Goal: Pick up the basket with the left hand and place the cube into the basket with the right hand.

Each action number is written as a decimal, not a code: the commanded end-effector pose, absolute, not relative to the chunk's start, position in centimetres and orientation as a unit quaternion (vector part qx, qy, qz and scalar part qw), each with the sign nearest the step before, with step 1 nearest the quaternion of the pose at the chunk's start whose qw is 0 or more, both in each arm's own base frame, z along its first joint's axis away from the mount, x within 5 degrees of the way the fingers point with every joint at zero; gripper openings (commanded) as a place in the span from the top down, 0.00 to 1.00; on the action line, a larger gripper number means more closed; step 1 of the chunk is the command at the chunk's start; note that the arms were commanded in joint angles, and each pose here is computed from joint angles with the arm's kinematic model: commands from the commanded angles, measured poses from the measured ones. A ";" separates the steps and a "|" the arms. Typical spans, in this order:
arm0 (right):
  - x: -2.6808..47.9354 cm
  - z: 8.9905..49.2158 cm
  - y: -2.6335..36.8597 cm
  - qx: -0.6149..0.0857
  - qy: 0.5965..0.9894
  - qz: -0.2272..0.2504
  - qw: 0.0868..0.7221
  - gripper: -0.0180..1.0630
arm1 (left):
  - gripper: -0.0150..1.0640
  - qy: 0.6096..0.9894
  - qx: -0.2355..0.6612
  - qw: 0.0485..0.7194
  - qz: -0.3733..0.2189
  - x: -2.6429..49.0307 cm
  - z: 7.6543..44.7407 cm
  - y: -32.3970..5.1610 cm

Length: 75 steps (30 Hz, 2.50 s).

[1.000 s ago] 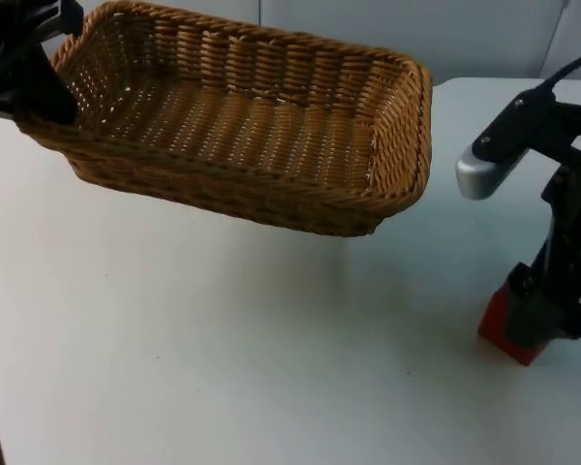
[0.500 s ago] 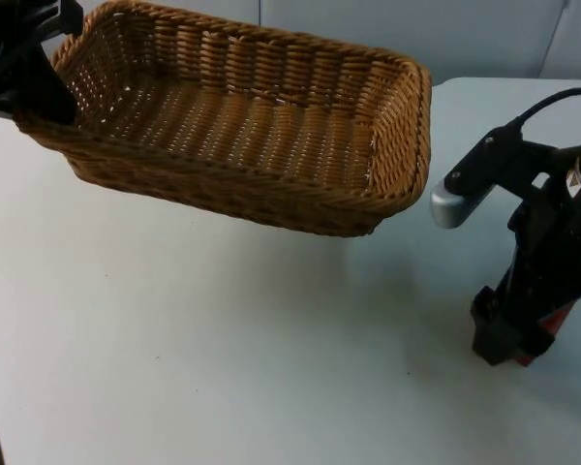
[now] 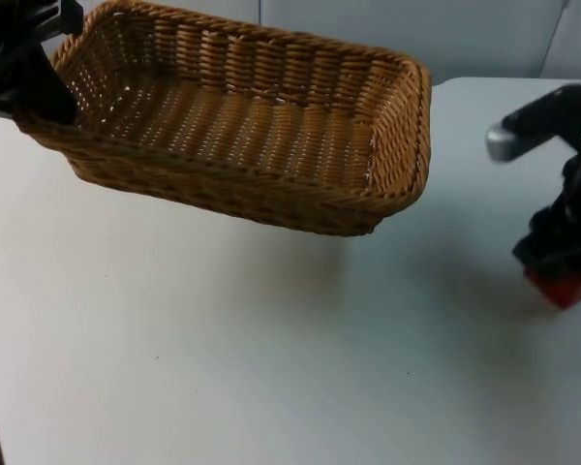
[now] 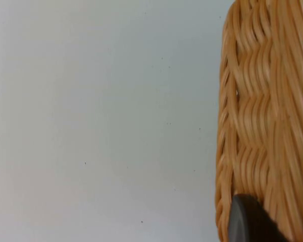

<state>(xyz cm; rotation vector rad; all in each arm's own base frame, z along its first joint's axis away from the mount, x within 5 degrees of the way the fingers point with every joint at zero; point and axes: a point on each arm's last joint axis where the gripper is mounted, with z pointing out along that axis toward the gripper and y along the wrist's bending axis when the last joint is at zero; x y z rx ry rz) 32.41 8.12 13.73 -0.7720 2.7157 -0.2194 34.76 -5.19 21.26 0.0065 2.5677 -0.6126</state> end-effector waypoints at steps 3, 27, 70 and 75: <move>35.0 21.6 7.1 -0.227 0.932 -0.098 0.266 0.98 | 0.99 0.936 -0.013 0.260 -0.237 34.8 21.9 -5.3; 37.4 25.2 23.5 -0.316 0.876 0.189 0.312 0.88 | 0.99 0.933 -0.021 0.279 -0.225 35.1 22.0 -5.0; 30.1 41.2 -3.3 0.118 0.854 -0.060 0.503 0.99 | 0.99 0.933 -0.023 0.283 -0.223 35.2 22.0 -5.0; 29.0 40.2 -4.5 0.135 0.861 -0.075 0.484 0.99 | 0.99 0.930 -0.032 0.290 -0.224 35.3 22.1 -4.9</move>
